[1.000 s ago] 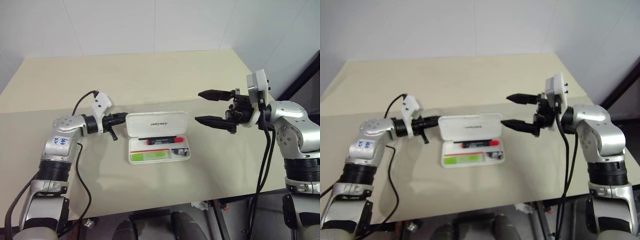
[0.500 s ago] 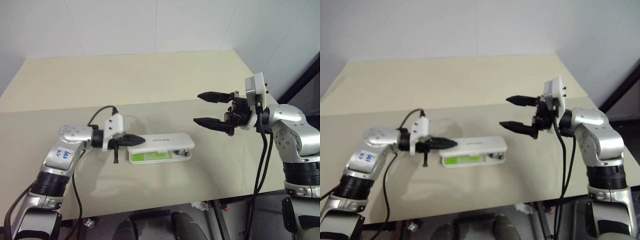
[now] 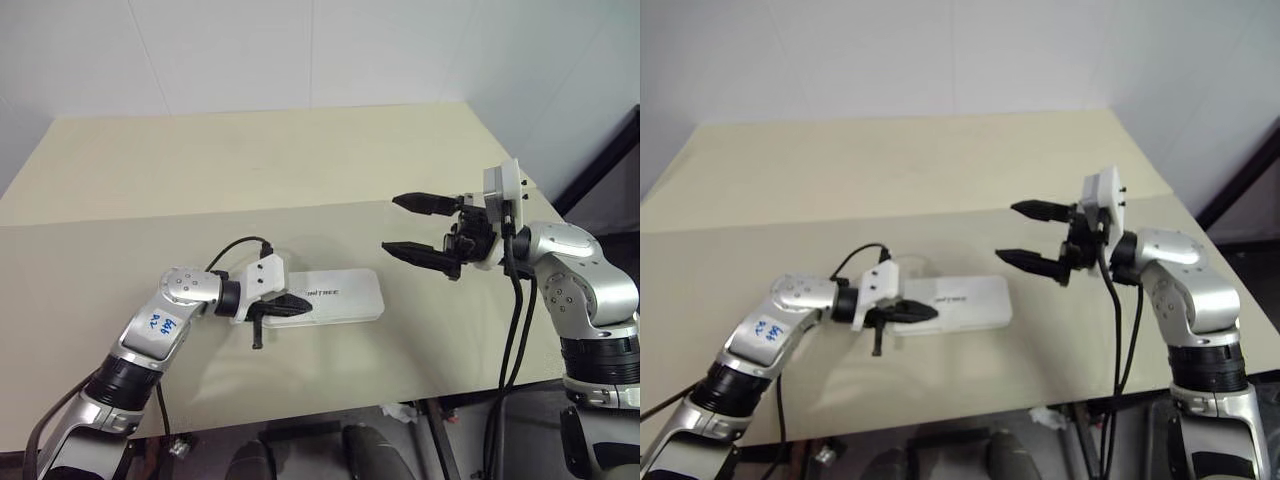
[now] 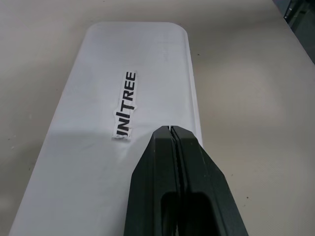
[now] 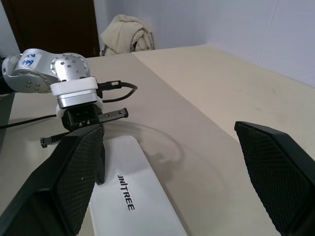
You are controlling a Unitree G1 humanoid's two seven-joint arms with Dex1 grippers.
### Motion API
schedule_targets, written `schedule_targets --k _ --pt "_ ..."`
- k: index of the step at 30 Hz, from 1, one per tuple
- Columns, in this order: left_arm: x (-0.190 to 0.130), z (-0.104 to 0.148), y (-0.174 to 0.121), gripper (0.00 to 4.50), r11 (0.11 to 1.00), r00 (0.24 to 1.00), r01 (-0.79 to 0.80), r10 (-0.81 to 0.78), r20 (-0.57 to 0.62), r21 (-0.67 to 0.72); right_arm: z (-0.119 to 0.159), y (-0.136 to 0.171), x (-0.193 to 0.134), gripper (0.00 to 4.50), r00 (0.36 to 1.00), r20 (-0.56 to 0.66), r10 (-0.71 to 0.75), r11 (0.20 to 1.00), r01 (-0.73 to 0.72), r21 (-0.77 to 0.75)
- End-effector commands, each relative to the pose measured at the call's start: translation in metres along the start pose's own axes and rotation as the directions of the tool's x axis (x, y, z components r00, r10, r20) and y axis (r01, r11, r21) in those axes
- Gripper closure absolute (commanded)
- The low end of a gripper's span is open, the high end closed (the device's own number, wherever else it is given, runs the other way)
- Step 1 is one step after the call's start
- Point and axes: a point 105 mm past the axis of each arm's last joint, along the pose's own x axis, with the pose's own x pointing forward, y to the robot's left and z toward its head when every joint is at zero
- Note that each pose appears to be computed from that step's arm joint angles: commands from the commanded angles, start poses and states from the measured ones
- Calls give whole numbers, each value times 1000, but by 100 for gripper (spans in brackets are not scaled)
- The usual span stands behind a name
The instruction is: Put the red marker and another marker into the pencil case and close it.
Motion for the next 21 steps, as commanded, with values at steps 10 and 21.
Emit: schedule_targets --k 10,21 --pt "-99 59 39 355 962 924 -271 267 273 -26 0 2 -23 0 997 -80 15 998 -19 -58" --pt "-149 49 27 3 916 890 -398 396 225 -38 -9 -8 -36 0 988 -146 -42 986 17 -166"
